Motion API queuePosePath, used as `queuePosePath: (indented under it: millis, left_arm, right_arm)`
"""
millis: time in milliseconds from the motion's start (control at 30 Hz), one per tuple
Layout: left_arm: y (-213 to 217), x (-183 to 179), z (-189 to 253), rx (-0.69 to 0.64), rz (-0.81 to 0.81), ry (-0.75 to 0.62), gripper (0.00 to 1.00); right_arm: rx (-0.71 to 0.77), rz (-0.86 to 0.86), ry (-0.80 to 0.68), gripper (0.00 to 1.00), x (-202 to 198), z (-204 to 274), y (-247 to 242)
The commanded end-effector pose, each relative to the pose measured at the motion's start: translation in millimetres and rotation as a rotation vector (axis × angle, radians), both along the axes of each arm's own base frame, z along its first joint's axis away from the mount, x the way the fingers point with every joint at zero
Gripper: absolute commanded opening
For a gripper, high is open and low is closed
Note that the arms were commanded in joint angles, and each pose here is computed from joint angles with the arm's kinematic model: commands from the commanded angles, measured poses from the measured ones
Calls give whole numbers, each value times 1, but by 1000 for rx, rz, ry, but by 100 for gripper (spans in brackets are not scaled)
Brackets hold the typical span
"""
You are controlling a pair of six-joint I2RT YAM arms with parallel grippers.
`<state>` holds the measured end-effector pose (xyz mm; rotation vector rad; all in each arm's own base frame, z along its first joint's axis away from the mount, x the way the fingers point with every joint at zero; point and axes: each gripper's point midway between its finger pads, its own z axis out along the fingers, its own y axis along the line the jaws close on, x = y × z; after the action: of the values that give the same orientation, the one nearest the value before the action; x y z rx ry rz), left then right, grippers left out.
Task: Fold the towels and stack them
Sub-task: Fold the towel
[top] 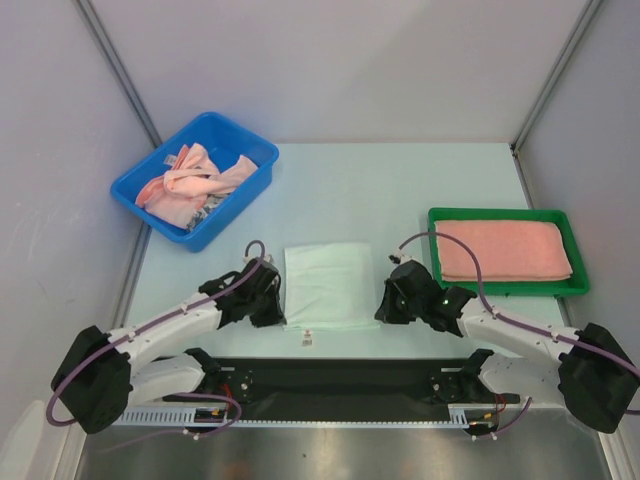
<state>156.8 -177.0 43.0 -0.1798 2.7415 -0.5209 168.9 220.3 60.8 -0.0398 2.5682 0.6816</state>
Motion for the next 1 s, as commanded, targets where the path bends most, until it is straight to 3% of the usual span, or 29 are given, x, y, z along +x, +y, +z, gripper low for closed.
queuePosePath:
  millis: [0,133,500,533,600,633,667,733,833,967]
  left_arm:
    - [5,-21,-26,10,14,87,0]
    - [19,-21,-33,83,37,91,0]
    - [15,-21,-37,91,2,106,0]
    - [17,-20,-35,99,5,105,5]
    - [17,-18,-28,108,7,97,19]
    - [16,-17,-25,105,7,94,33]
    - [16,-16,-22,106,1,91,37]
    - [19,-5,-10,151,-2,61,42]
    - [16,11,12,195,-10,36,45]
    - [18,54,49,232,24,-94,47]
  right_arm:
    - [13,-12,42,0,-12,-18,-3]
    - [1,-24,48,0,-15,-28,-9]
    - [-12,-42,60,0,-17,-38,-13]
    - [-25,-50,72,1,-19,-39,-17]
    - [-23,-48,70,11,-21,-35,-18]
    - [-52,-67,65,16,-21,-35,-25]
    - [-49,-66,61,25,-21,-31,-25]
    - [-64,-62,66,33,-24,-24,-30]
    - [-83,-69,39,37,-17,1,-32]
    - [-7,-54,-59,33,18,34,-15]
